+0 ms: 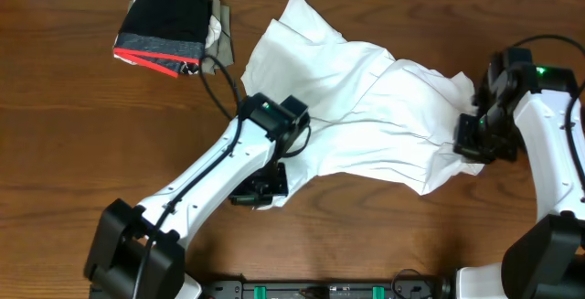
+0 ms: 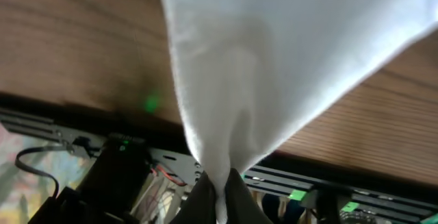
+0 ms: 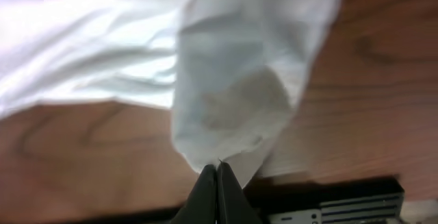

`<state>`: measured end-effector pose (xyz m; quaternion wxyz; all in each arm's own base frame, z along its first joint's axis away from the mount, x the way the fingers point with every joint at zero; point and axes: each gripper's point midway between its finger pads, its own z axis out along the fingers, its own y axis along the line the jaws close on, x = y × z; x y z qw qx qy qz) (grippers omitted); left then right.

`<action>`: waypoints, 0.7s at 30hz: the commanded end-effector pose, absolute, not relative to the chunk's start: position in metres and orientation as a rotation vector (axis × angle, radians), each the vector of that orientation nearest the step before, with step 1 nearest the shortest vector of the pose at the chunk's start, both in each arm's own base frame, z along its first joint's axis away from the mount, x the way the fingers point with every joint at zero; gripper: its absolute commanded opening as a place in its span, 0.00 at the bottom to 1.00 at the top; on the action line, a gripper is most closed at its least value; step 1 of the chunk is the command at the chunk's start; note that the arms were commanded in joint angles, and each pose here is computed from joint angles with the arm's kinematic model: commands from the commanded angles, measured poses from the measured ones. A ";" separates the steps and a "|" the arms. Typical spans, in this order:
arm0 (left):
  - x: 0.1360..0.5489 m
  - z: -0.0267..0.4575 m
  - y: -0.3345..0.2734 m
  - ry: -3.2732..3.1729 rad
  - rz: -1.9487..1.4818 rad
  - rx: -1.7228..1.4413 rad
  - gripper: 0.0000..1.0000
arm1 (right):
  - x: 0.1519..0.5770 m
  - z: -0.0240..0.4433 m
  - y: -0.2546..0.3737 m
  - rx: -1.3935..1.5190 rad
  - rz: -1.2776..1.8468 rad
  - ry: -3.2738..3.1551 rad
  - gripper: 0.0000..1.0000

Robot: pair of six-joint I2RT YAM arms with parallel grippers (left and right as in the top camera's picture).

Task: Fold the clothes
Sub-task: 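Lay the shirt down on the table with both grippers and release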

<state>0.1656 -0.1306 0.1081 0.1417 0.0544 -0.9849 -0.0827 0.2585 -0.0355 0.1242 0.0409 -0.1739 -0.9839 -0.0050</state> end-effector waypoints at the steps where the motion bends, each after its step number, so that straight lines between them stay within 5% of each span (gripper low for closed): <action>1: 0.170 0.119 -0.116 -2.883 -0.217 0.281 0.06 | 0.259 0.137 -0.070 -0.755 0.112 -3.047 0.01; 21: 0.137 0.137 -0.101 -2.865 -0.118 0.408 0.07 | 0.273 0.139 -0.109 -1.009 0.070 -3.081 0.01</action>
